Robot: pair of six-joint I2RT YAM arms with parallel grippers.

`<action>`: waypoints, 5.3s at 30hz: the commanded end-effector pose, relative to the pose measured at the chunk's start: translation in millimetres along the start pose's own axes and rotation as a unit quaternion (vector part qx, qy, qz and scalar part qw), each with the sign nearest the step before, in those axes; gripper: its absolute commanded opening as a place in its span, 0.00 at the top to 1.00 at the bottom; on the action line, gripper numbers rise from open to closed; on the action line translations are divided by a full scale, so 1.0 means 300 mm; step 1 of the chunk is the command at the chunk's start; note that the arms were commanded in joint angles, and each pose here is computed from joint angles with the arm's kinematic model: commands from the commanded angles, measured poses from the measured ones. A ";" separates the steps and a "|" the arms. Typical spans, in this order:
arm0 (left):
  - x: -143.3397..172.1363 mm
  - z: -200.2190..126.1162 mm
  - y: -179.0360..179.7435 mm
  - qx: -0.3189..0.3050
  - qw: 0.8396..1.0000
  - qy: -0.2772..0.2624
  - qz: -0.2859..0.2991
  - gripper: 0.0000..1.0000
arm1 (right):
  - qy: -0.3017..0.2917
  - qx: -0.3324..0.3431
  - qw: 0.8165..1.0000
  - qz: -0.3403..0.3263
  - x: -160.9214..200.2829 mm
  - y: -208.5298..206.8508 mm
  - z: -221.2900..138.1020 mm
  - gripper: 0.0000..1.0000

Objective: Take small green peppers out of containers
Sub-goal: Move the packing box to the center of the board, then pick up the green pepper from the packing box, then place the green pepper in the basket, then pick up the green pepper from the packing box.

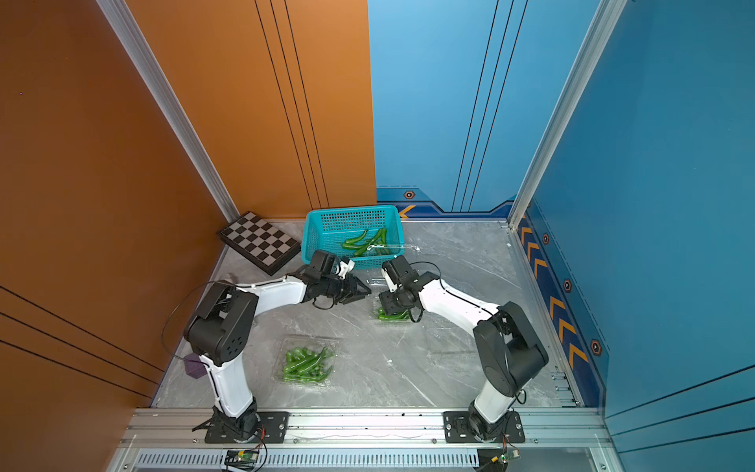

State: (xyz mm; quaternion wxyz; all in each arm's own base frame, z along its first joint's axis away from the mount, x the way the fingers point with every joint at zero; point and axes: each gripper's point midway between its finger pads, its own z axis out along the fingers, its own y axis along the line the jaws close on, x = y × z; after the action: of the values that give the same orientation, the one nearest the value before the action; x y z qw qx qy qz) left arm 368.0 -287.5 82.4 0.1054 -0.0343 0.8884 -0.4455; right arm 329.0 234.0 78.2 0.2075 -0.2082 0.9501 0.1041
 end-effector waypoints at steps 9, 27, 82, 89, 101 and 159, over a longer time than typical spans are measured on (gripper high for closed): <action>-0.008 -0.165 0.033 -0.017 0.999 -0.041 -0.002 0.53 | 0.004 0.033 0.998 -0.045 -0.071 -0.006 0.054 0.37; -0.018 -0.264 0.072 -0.022 0.997 -0.068 -0.010 0.53 | 0.003 0.088 0.994 -0.061 -0.083 -0.054 0.152 0.67; 0.006 -0.414 0.129 -0.052 0.992 -0.114 -0.016 0.51 | -0.250 -0.076 0.965 0.014 -0.987 -0.013 -0.013 0.41; -0.003 -0.398 0.135 -0.053 0.992 -0.109 -0.011 0.51 | -0.270 -0.035 0.959 -0.077 -0.827 0.038 -0.291 0.39; -0.028 -0.333 0.115 -0.048 0.995 -0.088 -0.001 0.48 | -0.145 0.044 0.985 -0.083 -0.160 0.009 -0.295 0.42; 0.003 -0.276 0.089 -0.048 0.996 -0.070 0.011 0.46 | 0.034 0.030 0.990 -0.133 0.041 0.010 0.095 0.72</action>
State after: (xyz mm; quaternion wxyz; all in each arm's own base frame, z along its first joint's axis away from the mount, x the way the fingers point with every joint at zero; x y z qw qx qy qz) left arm 347.4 -206.1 102.3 0.1566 -0.0698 0.9005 -0.3996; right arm 328.3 239.4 53.1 0.2056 -0.3280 0.9214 0.0348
